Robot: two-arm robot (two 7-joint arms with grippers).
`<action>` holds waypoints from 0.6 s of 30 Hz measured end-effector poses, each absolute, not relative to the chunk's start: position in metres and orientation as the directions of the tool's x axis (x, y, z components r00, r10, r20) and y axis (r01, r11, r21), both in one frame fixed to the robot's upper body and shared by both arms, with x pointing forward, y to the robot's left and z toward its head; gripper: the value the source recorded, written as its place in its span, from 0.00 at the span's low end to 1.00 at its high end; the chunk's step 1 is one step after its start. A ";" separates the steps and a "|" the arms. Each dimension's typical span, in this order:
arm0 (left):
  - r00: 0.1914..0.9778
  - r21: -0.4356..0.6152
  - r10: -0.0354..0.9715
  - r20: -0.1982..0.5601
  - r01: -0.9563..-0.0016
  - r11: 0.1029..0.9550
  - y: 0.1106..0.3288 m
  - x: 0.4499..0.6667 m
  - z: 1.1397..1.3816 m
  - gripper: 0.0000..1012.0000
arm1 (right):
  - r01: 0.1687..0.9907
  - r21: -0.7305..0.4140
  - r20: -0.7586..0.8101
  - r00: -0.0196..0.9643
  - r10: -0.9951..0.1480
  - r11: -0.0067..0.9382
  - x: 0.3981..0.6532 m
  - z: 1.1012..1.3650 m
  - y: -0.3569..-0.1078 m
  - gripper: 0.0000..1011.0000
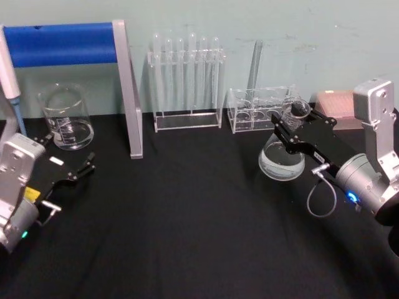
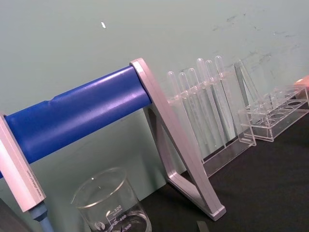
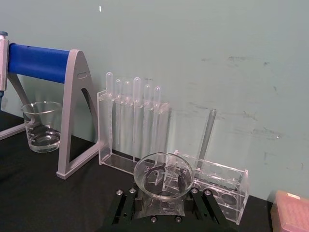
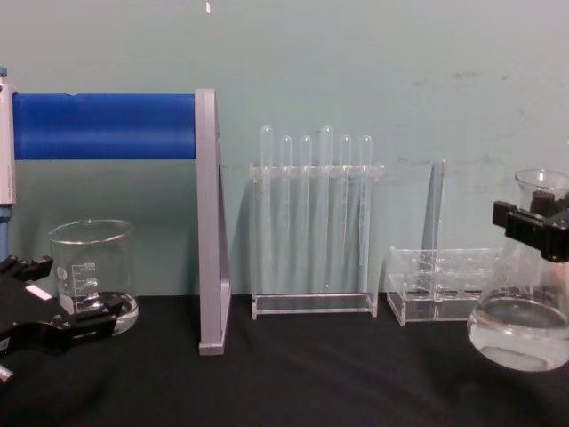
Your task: Grasp the erlenmeyer flask with one hand, shake it three times, then place it back.
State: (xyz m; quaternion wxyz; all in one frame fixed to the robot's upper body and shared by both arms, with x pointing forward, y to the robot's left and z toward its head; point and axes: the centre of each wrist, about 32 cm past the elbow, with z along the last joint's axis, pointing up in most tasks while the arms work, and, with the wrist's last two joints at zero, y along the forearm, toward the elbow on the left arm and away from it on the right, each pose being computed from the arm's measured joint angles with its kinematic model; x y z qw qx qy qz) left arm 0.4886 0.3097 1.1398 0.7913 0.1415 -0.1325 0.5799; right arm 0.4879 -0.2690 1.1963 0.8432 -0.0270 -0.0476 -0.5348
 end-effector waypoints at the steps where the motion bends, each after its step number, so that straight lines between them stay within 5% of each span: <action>1: 0.292 0.070 0.880 0.374 -0.955 0.287 0.310 0.489 1.140 0.99 | 0.904 0.006 0.109 0.423 -0.899 0.427 0.488 1.196 -0.269 0.44; 18: 0.292 0.070 0.880 0.374 -0.955 0.287 0.310 0.489 1.140 0.99 | 0.840 -0.001 0.093 0.541 -0.836 0.543 0.476 1.196 -0.248 0.44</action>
